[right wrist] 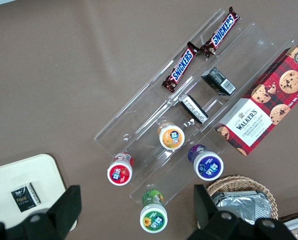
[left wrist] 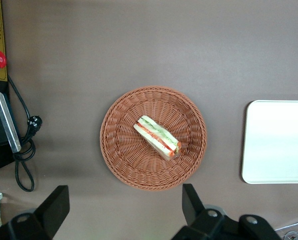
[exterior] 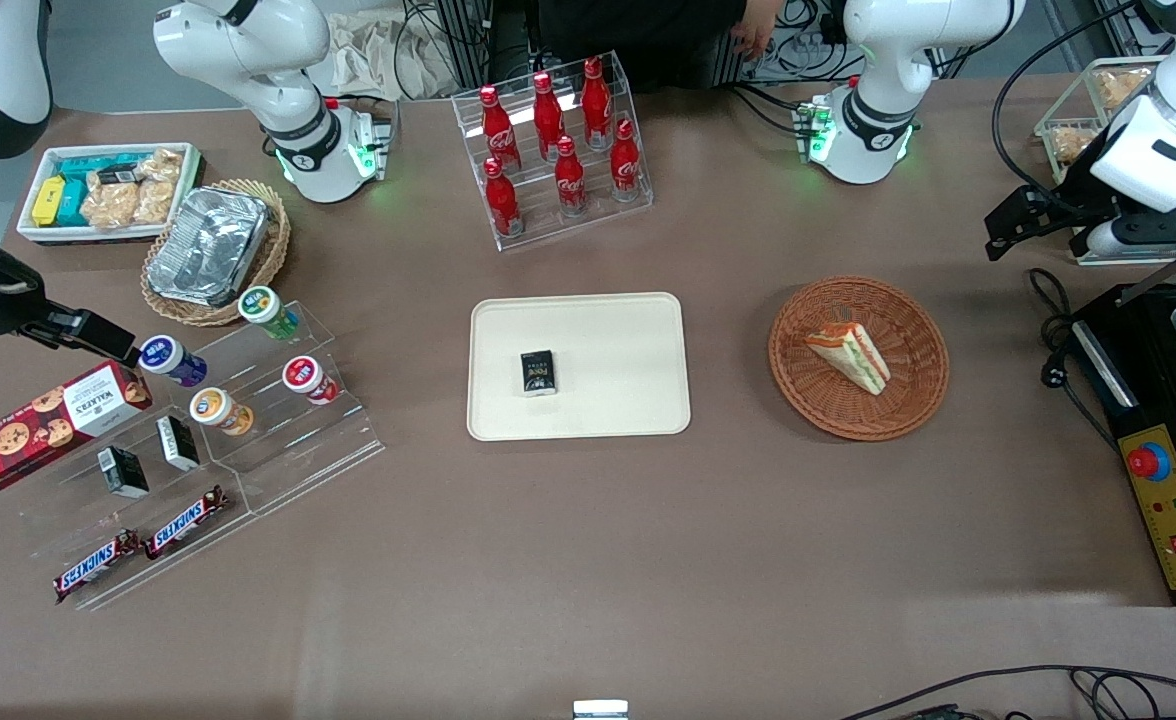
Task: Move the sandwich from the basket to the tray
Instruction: 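Move the left gripper over the wrapped sandwich in the wicker basket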
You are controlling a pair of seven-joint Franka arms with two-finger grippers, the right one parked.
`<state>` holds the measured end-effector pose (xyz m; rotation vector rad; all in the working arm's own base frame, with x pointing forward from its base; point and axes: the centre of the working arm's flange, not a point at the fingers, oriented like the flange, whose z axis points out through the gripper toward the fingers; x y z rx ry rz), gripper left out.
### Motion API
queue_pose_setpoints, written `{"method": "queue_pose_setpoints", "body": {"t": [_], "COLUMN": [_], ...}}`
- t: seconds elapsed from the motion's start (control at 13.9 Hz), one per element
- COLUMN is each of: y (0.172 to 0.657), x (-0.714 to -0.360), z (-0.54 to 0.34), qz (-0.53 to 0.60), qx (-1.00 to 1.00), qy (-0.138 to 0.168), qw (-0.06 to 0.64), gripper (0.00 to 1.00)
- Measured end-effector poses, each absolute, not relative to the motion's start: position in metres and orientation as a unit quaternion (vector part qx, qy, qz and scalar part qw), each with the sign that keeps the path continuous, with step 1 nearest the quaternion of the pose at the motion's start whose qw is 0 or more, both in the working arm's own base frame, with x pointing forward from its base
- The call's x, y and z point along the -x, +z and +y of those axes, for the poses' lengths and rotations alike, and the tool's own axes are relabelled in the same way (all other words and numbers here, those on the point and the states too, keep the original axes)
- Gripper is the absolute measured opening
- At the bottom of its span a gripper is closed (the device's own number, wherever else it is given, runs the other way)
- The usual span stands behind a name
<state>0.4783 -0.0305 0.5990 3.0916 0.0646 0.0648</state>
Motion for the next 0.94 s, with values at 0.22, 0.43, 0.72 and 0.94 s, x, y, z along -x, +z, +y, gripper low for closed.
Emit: {"method": "queue_pose_setpoints", "body": {"t": [0.22,0.43,0.72,0.94], "y": [0.5991,0.5990,0.5990,0.5987], "x": [-0.4783,-0.4783,-0.4782,-0.4779], "z": [-0.0305,-0.0311,-0.0315,-0.0317], "qz": [0.020,0.020,0.019,0.032], "qx": [-0.999,-0.999,-0.999,-0.999], "qy": [0.021,0.021,0.021,0.019], "qw": [0.024,0.024,0.024,0.024], "gripper": [1.00,1.00,1.00,1.00]}}
